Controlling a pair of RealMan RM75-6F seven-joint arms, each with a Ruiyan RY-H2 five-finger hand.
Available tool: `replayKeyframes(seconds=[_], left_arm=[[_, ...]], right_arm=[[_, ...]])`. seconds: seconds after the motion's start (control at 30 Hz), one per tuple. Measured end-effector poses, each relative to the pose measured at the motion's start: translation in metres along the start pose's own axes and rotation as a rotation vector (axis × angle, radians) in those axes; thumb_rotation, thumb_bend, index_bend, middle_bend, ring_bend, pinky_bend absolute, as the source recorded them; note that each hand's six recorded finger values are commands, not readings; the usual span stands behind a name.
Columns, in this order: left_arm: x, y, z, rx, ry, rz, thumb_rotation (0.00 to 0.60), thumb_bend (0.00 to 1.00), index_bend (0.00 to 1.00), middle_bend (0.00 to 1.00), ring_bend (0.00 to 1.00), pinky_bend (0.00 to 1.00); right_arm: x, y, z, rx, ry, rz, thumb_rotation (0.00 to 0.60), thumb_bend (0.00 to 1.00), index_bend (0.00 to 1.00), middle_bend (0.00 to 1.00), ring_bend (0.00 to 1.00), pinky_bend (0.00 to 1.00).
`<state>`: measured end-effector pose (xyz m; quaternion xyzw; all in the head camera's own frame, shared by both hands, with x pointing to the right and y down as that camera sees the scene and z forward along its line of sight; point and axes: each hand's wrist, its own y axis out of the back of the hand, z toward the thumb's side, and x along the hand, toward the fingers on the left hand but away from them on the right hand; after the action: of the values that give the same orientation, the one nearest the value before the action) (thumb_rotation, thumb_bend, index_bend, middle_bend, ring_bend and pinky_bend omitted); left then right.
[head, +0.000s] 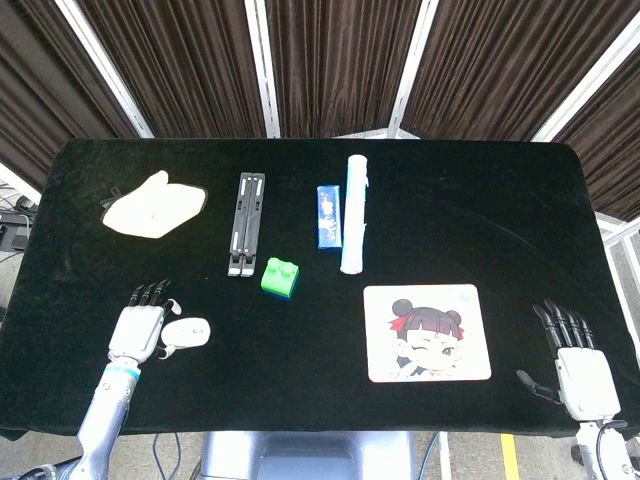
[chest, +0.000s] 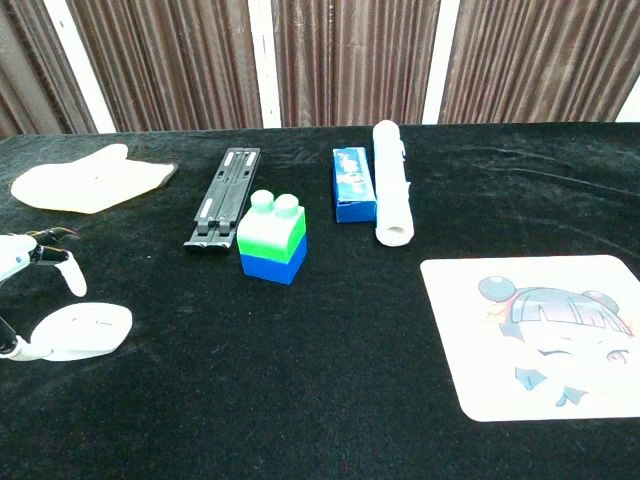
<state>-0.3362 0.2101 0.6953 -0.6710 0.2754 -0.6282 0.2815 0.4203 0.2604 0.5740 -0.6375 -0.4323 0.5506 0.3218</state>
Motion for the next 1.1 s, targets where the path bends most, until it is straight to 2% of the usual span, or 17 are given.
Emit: replayKeyframes(seconds=[0.13,0.3,0.53,0.8,1.1], left_arm=[[0.004,-0.005,0.004,0.017,0.001,-0.014,0.6,0.2,0.4,0.0,0.0,0.0],[0.008,-0.009,0.012,0.014,-0.003,-0.017,0.6,0.32,0.53,0.0,0.0,0.0],[0.006,-0.007,0.019,-0.005,-0.026,0.002,0.6,0.33,0.54,0.0,0.0,0.0],[0.006,0.014,0.039,-0.01,-0.099,0.062,0.6,0.33,0.55,0.0,0.0,0.0],[0.011,0.043,0.086,-0.02,-0.215,0.088,0.6,0.33,0.55,0.0,0.0,0.0]], right_arm=[[0.0,-0.001,0.0,0.002,0.0,0.004,0.6,0.17,0.03,0.0,0.0,0.0],[0.0,-0.002,0.0,0.003,0.001,0.006,0.6,0.17,0.03,0.0,0.0,0.0],[0.0,-0.001,0.001,0.0,0.002,0.001,0.6,0.17,0.03,0.0,0.0,0.0],[0.0,0.001,0.0,0.024,0.004,-0.011,0.6,0.17,0.03,0.0,0.0,0.0],[-0.003,0.002,-0.004,0.027,-0.015,-0.023,0.6,0.17,0.03,0.0,0.0,0.0]])
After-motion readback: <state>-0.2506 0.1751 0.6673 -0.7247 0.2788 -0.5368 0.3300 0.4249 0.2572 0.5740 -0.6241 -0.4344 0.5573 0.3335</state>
